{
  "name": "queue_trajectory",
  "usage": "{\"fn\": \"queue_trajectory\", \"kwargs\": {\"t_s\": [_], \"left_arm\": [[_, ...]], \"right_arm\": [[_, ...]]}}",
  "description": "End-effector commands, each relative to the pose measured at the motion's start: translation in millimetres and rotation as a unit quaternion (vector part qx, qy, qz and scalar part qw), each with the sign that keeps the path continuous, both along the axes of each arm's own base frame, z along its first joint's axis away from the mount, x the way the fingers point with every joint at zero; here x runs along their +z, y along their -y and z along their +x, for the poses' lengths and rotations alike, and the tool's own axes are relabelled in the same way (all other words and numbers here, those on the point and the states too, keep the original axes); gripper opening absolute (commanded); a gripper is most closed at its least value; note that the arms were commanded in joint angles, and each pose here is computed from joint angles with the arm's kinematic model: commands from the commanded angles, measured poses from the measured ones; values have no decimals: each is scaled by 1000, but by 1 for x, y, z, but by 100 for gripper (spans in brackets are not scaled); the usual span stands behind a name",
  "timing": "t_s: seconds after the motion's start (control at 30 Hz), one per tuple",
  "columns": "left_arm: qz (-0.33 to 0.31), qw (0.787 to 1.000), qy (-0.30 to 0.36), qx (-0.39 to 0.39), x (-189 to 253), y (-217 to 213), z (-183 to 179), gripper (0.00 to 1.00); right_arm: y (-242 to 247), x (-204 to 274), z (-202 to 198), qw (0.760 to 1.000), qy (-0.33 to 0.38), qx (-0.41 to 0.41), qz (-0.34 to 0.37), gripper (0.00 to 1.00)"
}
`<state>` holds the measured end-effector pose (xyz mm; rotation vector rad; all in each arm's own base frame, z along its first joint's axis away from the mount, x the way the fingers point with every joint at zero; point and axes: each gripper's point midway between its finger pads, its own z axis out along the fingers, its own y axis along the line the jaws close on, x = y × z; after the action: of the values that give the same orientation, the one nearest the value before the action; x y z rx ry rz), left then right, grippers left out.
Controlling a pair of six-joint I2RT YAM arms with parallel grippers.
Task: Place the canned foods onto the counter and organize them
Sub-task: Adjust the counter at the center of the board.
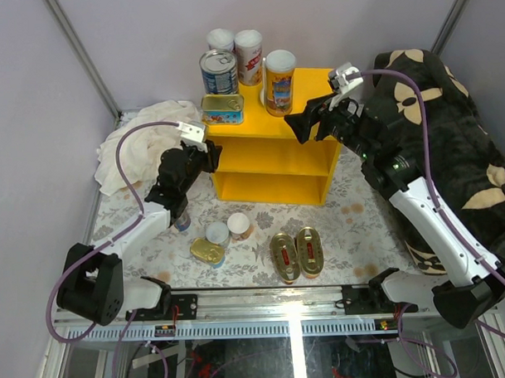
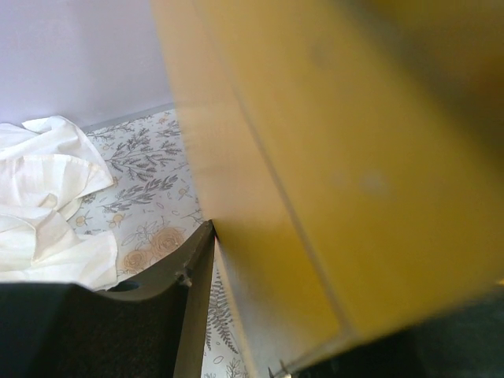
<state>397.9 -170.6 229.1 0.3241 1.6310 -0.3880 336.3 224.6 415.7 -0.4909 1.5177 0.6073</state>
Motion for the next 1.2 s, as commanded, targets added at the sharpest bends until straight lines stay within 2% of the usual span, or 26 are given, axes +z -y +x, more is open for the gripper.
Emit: {"fn": "queue_trajectory", "kwargs": {"t_s": [0.0,0.33,0.73,1.17], "left_arm": [[-54,980,-10,-190,21,71,-62,0],[-53,970,-28,-235,11,88,-83,0],[-46,958,-41,-280,18,105,-110,0],[-44,952,-49,-298,19,109,-125,0]], "right_arm": [[-9,22,0,999,48,25,8,77],[-9,16,7,998,55,16,3,74],[-11,16,1,993,92,45,-56,88],[-6,18,-1,990,95,74,-79,91]]}}
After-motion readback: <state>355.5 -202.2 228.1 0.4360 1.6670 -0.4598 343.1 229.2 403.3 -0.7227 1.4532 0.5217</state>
